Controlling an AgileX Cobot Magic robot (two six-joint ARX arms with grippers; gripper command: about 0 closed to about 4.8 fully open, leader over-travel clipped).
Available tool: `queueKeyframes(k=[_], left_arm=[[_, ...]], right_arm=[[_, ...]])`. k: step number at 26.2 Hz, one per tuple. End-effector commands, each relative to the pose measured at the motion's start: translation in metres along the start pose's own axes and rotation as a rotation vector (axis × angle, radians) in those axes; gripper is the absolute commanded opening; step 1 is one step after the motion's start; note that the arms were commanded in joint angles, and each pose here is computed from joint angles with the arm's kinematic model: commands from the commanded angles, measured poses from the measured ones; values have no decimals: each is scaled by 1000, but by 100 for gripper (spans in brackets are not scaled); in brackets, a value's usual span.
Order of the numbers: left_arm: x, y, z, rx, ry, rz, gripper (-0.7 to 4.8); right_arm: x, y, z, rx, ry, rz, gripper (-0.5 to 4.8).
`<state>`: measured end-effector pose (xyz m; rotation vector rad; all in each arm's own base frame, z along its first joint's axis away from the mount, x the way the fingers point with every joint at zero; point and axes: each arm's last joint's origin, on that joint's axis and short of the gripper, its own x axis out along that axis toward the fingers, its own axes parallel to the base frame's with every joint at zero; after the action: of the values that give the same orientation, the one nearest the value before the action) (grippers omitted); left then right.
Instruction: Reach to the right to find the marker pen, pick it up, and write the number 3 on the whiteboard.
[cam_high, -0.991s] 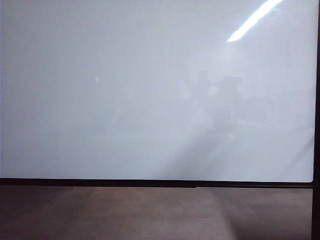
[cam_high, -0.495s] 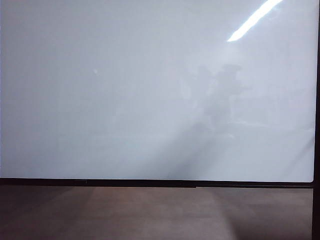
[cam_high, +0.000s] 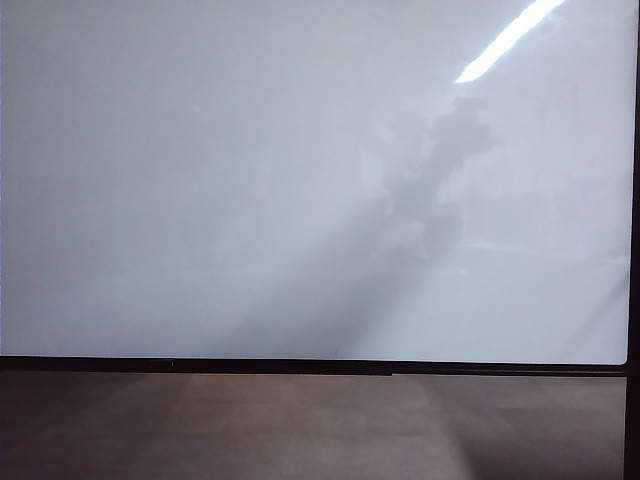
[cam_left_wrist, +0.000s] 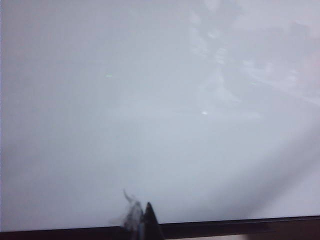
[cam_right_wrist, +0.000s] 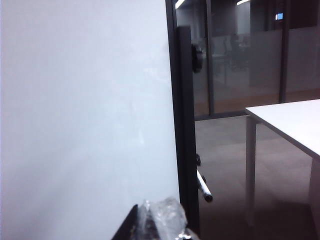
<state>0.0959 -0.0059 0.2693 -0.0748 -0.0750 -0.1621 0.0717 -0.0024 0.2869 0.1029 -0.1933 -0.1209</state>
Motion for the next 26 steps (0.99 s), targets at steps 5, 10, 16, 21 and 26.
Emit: queueKeyframes(k=[5, 10, 16, 21, 26], left_arm=[[41, -6, 42, 23, 61, -131, -5], [72, -29, 64, 106, 72, -272, -5], [102, -78, 76, 104, 117, -481, -5], [110, -108, 84, 100, 126, -571, -5], [111, -115, 86, 92, 128, -596, -5]], right_arm=[[24, 7, 38, 4, -20, 8, -1], [43, 11, 45, -1, 9, 5, -1], [63, 14, 39, -9, 33, 3, -1], [76, 13, 33, -44, 56, -14, -1], [89, 2, 31, -110, 50, 1, -1]])
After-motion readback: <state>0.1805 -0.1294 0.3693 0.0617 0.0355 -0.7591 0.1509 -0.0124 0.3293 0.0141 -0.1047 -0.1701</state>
